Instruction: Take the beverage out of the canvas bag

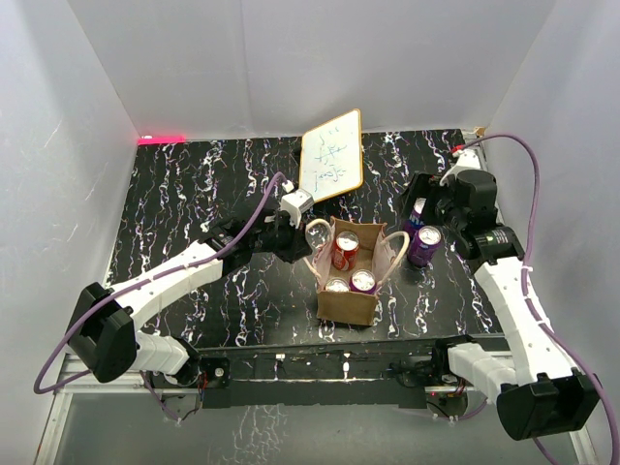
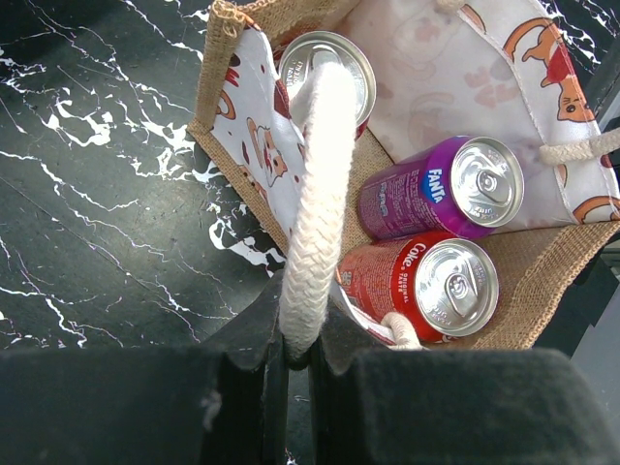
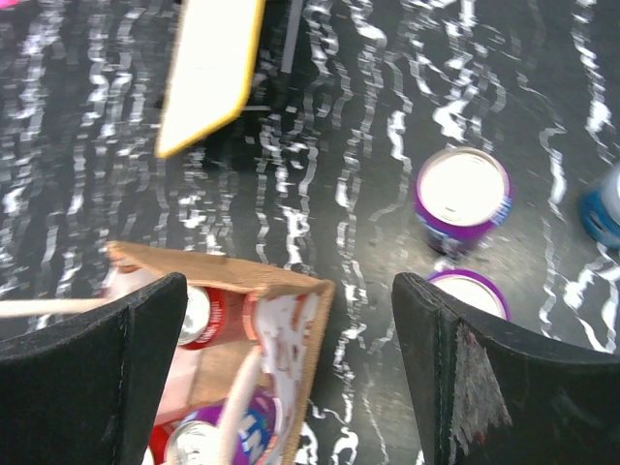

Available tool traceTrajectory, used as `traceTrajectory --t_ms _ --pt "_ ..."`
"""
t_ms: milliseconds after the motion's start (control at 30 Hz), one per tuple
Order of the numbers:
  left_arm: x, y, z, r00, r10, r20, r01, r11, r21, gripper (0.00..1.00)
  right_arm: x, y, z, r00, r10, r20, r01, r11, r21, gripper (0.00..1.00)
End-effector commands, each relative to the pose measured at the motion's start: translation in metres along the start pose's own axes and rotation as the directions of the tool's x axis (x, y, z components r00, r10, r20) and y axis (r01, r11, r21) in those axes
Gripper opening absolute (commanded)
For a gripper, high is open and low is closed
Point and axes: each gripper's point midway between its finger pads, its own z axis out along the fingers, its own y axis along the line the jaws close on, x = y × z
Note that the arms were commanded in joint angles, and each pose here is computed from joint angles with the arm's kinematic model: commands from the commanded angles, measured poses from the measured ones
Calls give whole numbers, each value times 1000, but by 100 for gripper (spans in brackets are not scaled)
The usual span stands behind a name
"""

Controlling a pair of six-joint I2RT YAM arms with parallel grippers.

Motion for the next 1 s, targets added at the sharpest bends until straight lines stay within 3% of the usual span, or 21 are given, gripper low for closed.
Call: traceTrajectory --t_ms 0,267,433,667,967 --pt "-6 -1 -3 1000 17 14 -17 1000 1 0 -39 57 -20 996 -16 90 41 959 -280 91" --pt "-9 -2 -4 1000 20 21 -20 1000 5 0 -37 104 -19 997 -67 30 73 904 -421 94" --pt "-7 -1 -4 1000 18 14 -18 1000 5 0 -1 137 -11 984 -177 -37 146 897 -417 94" --pt "-9 -1 -6 999 27 26 -27 1000 2 0 48 142 2 953 -269 -138 207 913 -353 92" --pt "-8 -1 -5 999 29 19 -29 1000 1 0 99 126 13 930 -283 -235 206 929 -307 89"
